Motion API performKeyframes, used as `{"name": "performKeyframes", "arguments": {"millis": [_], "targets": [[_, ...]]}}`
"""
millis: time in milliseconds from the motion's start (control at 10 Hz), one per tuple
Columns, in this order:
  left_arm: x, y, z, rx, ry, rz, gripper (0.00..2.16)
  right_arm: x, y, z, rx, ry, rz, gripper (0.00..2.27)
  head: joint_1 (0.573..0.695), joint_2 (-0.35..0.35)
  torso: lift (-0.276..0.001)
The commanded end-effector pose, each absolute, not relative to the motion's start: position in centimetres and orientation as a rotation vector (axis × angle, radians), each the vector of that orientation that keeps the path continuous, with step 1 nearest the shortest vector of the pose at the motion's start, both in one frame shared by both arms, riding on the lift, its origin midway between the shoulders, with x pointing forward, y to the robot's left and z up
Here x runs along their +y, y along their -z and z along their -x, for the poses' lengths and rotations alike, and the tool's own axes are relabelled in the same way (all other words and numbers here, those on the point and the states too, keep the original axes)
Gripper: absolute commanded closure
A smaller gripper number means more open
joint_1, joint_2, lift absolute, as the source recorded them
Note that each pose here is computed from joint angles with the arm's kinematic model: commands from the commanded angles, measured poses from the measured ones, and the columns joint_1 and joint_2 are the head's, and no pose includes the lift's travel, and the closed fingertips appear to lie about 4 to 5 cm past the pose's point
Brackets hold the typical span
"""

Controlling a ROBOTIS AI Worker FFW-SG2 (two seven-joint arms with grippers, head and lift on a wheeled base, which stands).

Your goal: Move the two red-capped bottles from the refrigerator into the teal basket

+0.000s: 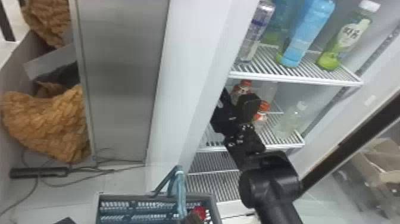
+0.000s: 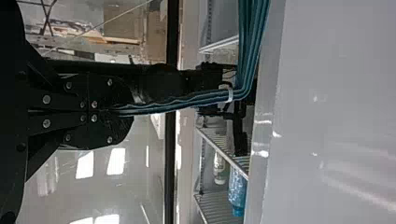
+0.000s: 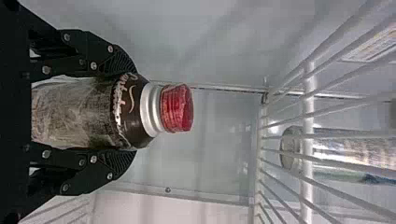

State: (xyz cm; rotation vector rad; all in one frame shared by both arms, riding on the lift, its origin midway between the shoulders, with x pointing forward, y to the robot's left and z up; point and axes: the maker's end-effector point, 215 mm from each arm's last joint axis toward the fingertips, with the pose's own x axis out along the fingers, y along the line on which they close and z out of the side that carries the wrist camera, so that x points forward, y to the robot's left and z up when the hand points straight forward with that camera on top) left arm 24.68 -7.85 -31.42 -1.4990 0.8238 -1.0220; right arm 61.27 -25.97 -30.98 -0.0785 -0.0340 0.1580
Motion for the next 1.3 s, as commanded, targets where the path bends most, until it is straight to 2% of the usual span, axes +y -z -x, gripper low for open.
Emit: {"name": "performKeyframes", "arguments": {"millis": [0,500,1000,1200], "targets": [[-7.7,31.5,-24.7,0.824,1.017,1.5,1.16,-25.7,30.0,-59.5,-0.039,-0.169,0.085,0.71,0.695,-0.35,-0.224],[-7.7,31.5,-24.9,0.819,1.013,1.501,1.16,-25.7,29.5,-53.3,-0.006,-0.178,0.052,0.71,0.695,-0.35,-0.224],[-7.8,31.5,-24.6,0.822,1.017,1.504,1.16,-27.6,27.2,-44.3,0.04,-0.152,0.069,0.71,0.695,-0.35,-0.224],[-7.9,31.6,-24.3,0.828,1.018,1.51,1.16,-27.1,27.7,-42.0,0.082,-0.156,0.039,0.71,0.695,-0.35,-0.224]]}}
